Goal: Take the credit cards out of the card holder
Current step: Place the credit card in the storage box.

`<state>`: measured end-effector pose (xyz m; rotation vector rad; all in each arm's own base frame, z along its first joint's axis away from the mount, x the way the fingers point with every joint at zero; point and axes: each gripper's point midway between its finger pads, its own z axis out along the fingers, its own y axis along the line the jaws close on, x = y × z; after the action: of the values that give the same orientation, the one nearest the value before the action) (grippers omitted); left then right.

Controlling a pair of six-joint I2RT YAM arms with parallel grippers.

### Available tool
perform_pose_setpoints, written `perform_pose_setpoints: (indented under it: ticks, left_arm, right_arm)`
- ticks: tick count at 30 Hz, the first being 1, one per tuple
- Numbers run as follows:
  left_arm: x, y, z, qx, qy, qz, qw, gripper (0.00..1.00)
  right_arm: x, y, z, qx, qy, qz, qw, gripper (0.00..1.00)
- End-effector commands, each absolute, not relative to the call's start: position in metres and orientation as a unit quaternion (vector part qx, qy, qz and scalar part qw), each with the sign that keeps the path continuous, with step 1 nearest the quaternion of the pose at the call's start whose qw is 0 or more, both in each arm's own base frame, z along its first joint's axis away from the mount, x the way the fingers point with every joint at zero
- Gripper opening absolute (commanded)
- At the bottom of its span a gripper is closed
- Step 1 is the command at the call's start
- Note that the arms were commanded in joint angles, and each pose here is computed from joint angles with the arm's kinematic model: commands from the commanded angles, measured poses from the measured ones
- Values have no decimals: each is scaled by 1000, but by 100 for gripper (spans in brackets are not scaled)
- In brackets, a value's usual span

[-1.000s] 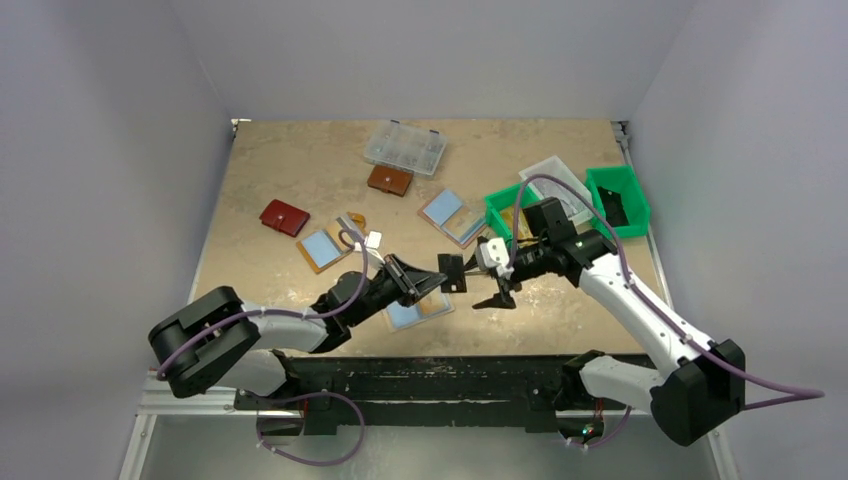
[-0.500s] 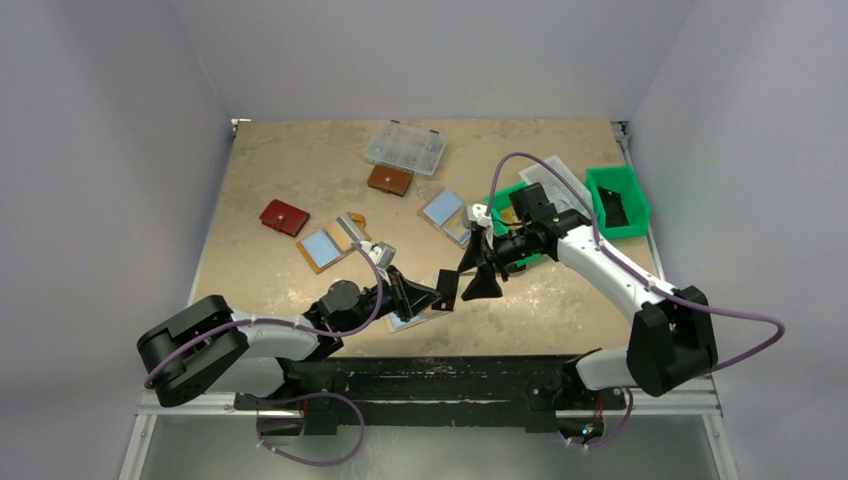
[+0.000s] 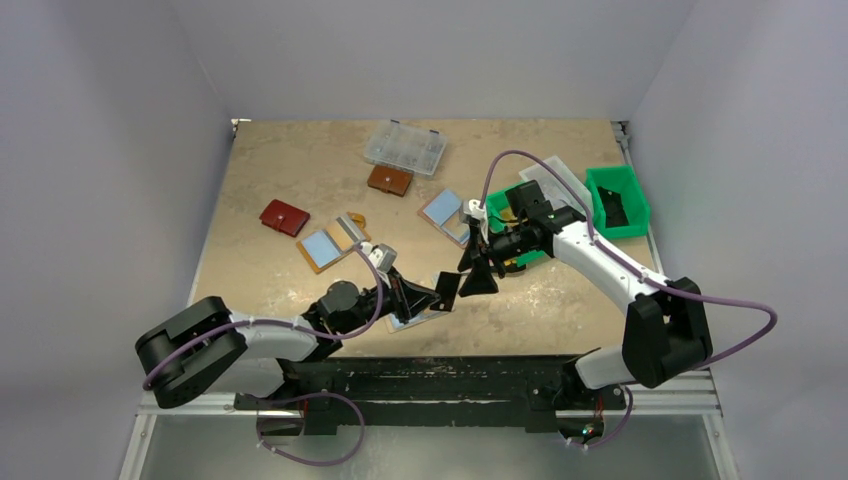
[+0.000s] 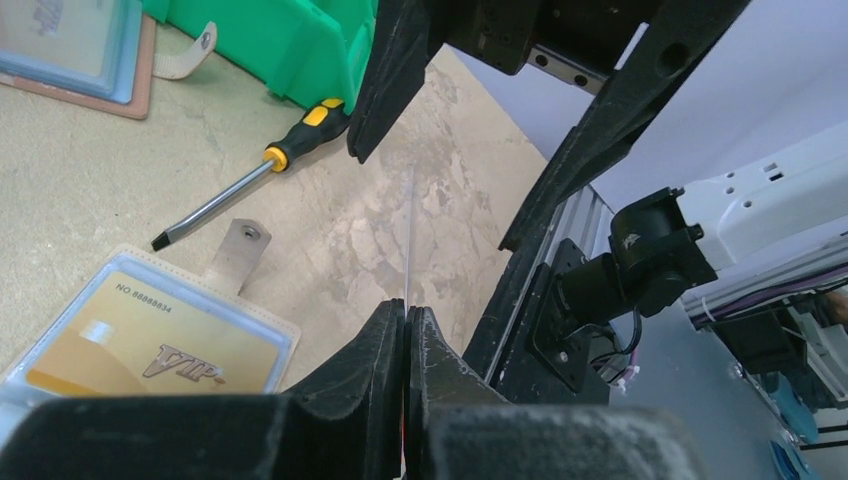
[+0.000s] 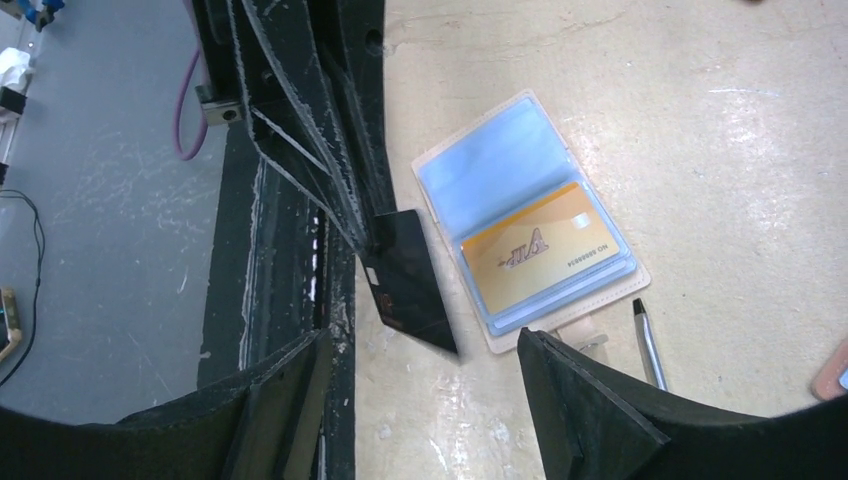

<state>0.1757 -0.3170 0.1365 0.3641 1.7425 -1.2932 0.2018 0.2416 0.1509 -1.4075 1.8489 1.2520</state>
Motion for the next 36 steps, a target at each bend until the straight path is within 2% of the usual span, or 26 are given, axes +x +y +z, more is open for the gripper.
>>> perform_pose_setpoints:
  ticks: [1, 6, 9, 16, 18, 20, 26, 33, 34, 36]
  left_arm:
    - [171, -318, 164, 161, 664, -547, 484, 0]
    - [170, -315, 164, 158, 663, -547, 485, 0]
    - [171, -316, 164, 157, 663, -548, 486, 0]
    - [173, -319, 164, 152, 662, -551, 485, 0]
    - [174, -319, 164, 149, 662, -551, 485, 0]
    - [175, -317, 162, 142, 666, -548, 485, 1]
    - [194, -298, 139, 87, 733, -476, 478, 37]
    - [209, -236, 129, -5, 785, -361, 504, 94]
    - [208, -228, 132, -12, 784, -354, 510, 98]
    - [203, -216, 139, -11, 779, -349, 521, 100]
  right_arm:
    - [215, 246, 164, -520, 676, 446, 273, 77]
    - [214, 247, 162, -510, 680, 454, 266, 76]
    - [210, 250, 164, -506, 673, 474, 259, 70]
    - [205, 257, 165, -488, 670, 509, 233, 32]
    - [204, 258, 167, -487, 667, 517, 226, 12]
    - [203, 259, 171, -490, 660, 522, 226, 0]
    - [209, 249, 177, -522, 649, 492, 255, 0]
    - [261, 184, 182, -502, 714, 372, 316, 0]
    - [271, 168, 187, -486, 727, 357, 327, 0]
    - [291, 131, 195, -452, 757, 313, 353, 0]
